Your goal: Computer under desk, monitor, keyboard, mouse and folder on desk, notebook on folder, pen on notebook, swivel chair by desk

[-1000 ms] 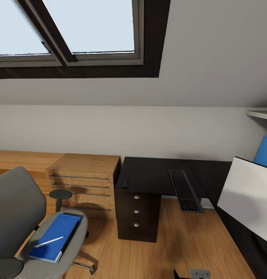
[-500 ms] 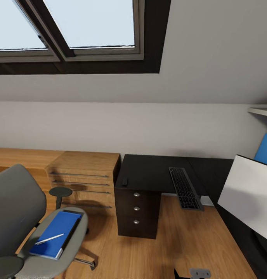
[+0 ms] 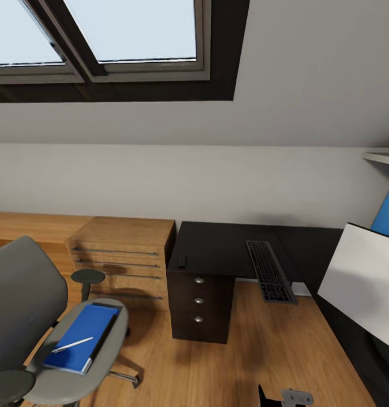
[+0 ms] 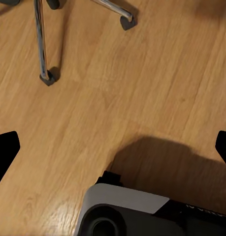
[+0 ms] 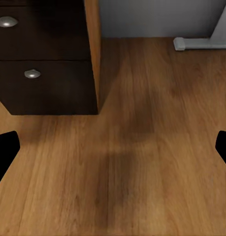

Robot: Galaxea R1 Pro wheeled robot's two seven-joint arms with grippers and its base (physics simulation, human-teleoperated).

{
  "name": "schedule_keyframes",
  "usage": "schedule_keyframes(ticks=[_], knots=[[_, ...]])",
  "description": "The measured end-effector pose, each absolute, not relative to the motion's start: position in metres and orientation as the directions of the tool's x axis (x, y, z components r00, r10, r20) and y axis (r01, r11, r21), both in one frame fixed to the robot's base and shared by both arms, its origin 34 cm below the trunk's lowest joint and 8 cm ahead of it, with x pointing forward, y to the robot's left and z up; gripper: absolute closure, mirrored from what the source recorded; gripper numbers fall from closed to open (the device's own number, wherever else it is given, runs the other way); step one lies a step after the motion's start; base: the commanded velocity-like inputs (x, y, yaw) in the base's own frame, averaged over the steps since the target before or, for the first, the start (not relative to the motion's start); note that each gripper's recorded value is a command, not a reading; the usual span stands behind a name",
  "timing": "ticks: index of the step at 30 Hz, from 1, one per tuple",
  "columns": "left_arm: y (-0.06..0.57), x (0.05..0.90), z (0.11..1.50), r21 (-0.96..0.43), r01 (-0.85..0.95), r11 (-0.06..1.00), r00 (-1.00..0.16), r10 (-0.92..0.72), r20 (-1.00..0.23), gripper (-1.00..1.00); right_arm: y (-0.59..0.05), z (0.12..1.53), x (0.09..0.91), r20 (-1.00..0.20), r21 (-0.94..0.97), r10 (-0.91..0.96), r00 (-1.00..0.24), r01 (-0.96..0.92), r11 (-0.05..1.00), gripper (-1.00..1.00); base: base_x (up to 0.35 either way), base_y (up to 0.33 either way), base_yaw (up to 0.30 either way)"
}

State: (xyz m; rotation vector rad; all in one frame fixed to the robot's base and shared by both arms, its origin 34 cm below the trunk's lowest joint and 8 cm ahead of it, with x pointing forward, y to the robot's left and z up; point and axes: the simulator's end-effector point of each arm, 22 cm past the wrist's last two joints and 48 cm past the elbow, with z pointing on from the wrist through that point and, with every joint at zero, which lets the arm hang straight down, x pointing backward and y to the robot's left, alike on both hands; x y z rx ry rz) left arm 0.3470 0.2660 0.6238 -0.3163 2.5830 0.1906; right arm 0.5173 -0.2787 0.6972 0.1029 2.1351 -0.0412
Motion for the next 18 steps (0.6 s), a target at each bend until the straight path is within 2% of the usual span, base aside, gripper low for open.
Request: schedule_keyframes(ticks=[6, 18], knots=[[0.2665, 0.3436, 0.6215, 0.077, -0.261, 0.962, -0.839, -0.186, -0.511, -1.0, -0.2789, 0.6937, 0.5152, -0.84, 0.009, 0.058, -0.54, 0.093, 0.996, -1.0, -0.19, -0.069, 0.0], [0.2665, 0.3409, 0.6197, 0.079, -0.26, 0.962, -0.843, -0.187, -0.504, -1.0, -0.2791, 0.6894, 0.5124, -0.832, 0.008, 0.058, -0.552, 0.094, 0.996, -1.0, -0.305, -0.093, 0.0]])
